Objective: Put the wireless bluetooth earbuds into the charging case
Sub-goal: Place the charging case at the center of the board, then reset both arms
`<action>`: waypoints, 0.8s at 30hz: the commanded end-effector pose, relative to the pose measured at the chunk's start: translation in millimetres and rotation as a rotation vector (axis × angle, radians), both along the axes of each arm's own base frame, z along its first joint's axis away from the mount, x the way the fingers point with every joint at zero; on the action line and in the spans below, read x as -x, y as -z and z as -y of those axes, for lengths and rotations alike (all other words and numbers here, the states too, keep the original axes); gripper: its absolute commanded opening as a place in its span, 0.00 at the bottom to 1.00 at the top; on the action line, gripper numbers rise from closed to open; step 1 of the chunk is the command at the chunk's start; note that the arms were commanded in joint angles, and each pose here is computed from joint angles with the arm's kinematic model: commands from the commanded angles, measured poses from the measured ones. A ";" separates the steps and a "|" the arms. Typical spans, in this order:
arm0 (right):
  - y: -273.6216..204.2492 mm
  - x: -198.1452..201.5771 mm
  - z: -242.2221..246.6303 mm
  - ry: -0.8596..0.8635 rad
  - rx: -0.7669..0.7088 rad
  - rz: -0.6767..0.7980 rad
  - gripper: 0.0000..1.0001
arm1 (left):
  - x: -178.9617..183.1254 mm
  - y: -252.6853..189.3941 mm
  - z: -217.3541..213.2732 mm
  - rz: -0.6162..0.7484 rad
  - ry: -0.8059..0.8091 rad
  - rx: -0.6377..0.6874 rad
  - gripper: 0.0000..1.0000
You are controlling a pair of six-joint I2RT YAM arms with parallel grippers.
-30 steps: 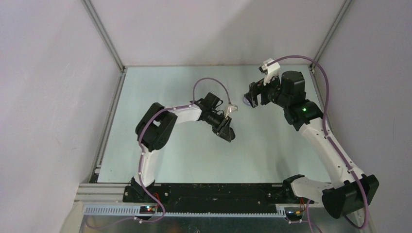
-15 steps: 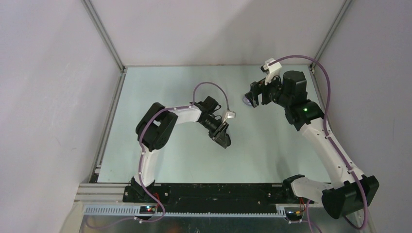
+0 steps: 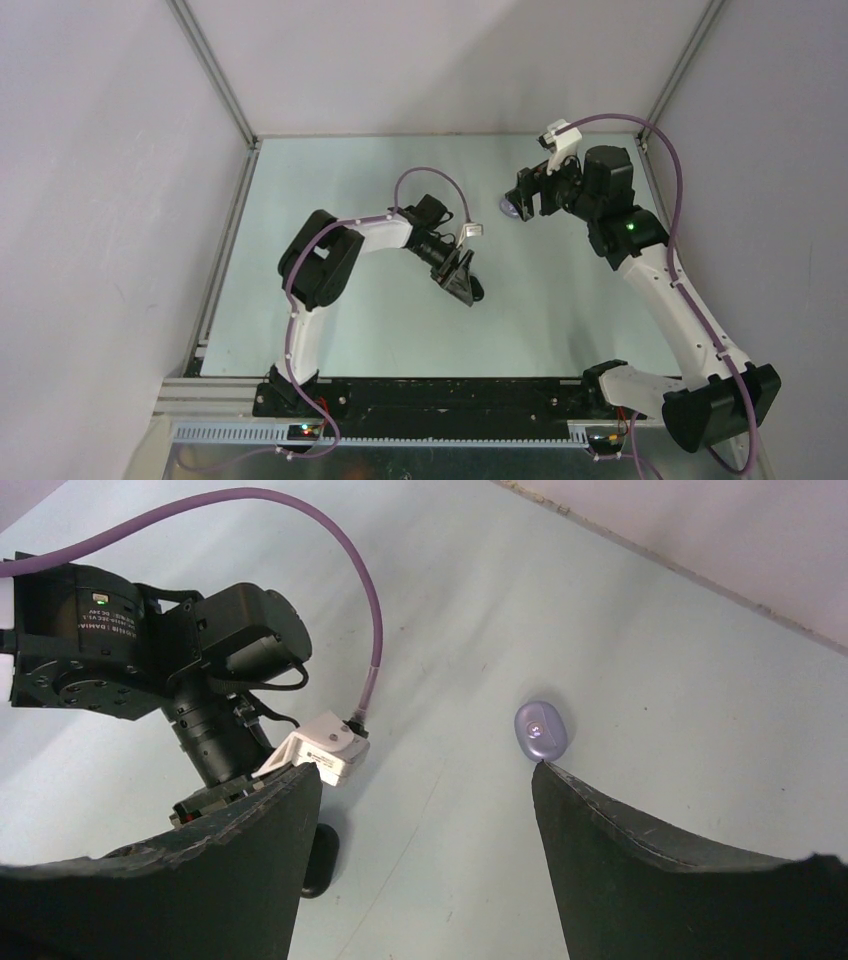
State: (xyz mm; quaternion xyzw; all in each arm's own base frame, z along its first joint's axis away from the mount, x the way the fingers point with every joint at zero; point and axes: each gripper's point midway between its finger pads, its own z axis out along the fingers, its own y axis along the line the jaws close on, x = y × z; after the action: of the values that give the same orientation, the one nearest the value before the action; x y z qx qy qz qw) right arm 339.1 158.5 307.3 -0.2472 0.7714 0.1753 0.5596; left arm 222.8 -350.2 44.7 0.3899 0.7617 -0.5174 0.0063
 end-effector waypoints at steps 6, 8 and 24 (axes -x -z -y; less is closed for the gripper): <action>-22.2 2.3 3.7 0.006 -0.039 0.060 0.84 | -40.0 12.1 -39.8 0.169 -0.075 -0.114 0.99; -22.0 2.1 4.2 0.009 -0.040 0.058 0.89 | -47.4 3.3 -50.2 0.209 -0.080 -0.116 1.00; -23.7 -3.9 11.6 0.065 -0.053 0.059 0.99 | -87.8 -127.9 -160.6 0.739 -0.368 -0.099 0.99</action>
State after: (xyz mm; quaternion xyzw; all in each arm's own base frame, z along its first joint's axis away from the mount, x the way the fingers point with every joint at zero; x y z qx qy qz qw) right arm 341.1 151.3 310.4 -0.2272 0.7747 0.1739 0.5639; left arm 295.4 -215.7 125.2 0.4036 0.8113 -0.3389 0.2529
